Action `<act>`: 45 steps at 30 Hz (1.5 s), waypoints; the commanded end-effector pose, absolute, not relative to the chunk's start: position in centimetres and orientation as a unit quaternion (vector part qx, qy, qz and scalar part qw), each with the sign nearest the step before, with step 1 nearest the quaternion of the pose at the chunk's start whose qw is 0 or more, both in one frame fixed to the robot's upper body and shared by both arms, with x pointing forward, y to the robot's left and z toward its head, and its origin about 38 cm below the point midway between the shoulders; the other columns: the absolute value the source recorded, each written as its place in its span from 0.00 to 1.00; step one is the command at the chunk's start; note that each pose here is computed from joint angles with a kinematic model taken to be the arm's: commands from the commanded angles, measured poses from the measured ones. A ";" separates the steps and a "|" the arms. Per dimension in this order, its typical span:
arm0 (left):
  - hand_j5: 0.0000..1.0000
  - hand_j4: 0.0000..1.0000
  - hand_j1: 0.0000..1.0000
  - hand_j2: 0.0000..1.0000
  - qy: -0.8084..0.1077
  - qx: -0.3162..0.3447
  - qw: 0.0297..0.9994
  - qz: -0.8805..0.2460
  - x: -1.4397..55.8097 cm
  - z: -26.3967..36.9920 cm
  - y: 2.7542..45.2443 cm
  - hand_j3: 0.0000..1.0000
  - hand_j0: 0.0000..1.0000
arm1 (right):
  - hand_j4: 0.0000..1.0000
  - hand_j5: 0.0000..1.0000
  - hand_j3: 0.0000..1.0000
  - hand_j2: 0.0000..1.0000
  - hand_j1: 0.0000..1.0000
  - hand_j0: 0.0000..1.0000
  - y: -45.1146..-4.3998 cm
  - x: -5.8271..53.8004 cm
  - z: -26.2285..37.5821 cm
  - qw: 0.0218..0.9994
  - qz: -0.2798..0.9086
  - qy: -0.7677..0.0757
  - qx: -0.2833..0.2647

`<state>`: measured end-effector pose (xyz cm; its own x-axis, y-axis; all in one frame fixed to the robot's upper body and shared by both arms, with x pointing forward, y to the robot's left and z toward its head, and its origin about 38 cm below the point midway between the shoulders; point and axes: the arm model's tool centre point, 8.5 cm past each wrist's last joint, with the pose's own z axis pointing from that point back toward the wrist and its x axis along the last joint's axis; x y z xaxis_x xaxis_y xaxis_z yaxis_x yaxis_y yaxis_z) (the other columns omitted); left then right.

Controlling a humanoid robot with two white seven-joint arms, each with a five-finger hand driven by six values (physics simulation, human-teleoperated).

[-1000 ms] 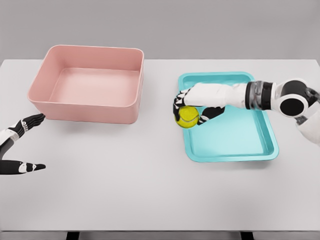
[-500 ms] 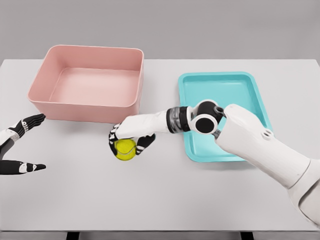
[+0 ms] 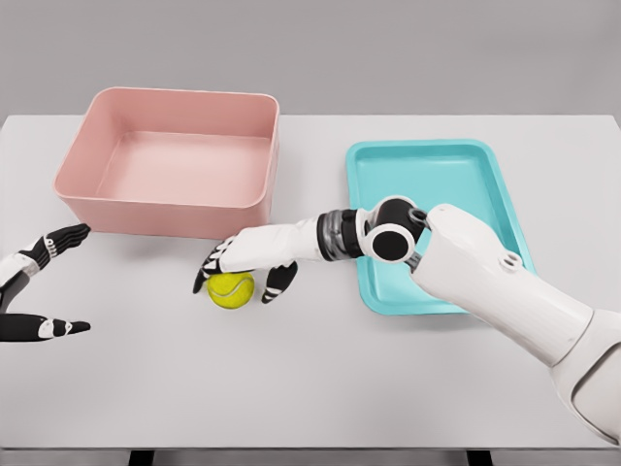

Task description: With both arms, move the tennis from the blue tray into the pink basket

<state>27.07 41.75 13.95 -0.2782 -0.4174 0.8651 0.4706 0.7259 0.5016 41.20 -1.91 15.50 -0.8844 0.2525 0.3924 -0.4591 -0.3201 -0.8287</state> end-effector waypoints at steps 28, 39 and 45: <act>1.00 1.00 1.00 1.00 -0.730 -0.073 0.571 -0.370 26.3 13.5 36.8 1.00 1.00 | 1.00 1.00 1.00 1.00 1.00 1.00 -30.1 40.0 29.2 0.274 0.655 -0.702 -0.055; 1.00 1.00 1.00 1.00 -0.741 -0.103 0.534 -0.393 27.2 12.4 32.3 1.00 1.00 | 1.00 1.00 1.00 1.00 1.00 1.00 -29.3 38.3 27.6 0.274 0.663 -0.696 -0.032; 1.00 1.00 1.00 1.00 -0.742 -0.107 0.529 -0.397 27.1 12.5 31.8 1.00 1.00 | 1.00 1.00 1.00 1.00 1.00 1.00 -28.9 38.1 27.7 0.268 0.665 -0.696 -0.030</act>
<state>27.19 32.03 12.57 -0.4199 -0.2681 0.8671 0.5749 0.6607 0.4827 38.22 -29.08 27.46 -0.8515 0.4054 0.3326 -0.3159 0.1096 -0.9424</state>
